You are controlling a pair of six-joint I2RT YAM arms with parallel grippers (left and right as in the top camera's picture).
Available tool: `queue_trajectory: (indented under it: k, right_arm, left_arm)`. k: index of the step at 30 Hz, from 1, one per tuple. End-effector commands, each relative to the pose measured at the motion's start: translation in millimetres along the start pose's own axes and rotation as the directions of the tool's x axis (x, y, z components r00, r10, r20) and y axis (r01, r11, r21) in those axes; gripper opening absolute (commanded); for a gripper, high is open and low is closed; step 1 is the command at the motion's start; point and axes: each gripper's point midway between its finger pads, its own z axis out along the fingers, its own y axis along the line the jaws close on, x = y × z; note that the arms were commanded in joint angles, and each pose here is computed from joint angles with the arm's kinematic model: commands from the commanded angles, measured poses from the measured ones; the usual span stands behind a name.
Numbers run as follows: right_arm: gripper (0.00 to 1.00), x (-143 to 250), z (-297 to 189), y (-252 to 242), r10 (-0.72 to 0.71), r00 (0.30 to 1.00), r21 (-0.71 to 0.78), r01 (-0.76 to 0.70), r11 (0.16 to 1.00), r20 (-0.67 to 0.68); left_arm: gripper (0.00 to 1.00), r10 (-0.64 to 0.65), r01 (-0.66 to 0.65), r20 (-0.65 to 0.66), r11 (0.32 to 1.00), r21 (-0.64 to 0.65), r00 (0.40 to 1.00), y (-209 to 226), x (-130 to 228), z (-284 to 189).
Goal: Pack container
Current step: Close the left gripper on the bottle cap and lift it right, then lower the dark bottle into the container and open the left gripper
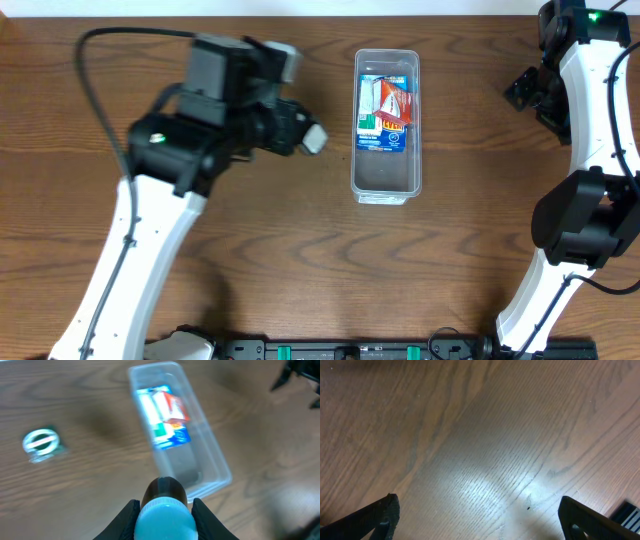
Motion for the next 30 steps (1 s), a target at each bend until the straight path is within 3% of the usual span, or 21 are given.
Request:
queue_trajectory:
  k: [1,11,30]
  right_arm:
    - [0.99,-4,-8,-6,0.026,0.999,-0.004,-0.026,1.000,0.025]
    - [0.99,-4,-8,-6,0.027,0.999,-0.004,-0.027,1.000,0.025]
    - [0.99,-4,-8,-6,0.026,0.999,-0.004,-0.026,1.000,0.025]
  left_arm:
    - [0.29,0.026,-0.025,-0.026,0.998,0.063,0.999,-26,-1,21]
    - [0.29,0.118,-0.099,-0.124,0.983,0.153,0.985,-73,18,111]
    - [0.30,0.128,-0.106,-0.136,0.981,0.161,0.982,-66,26,200]
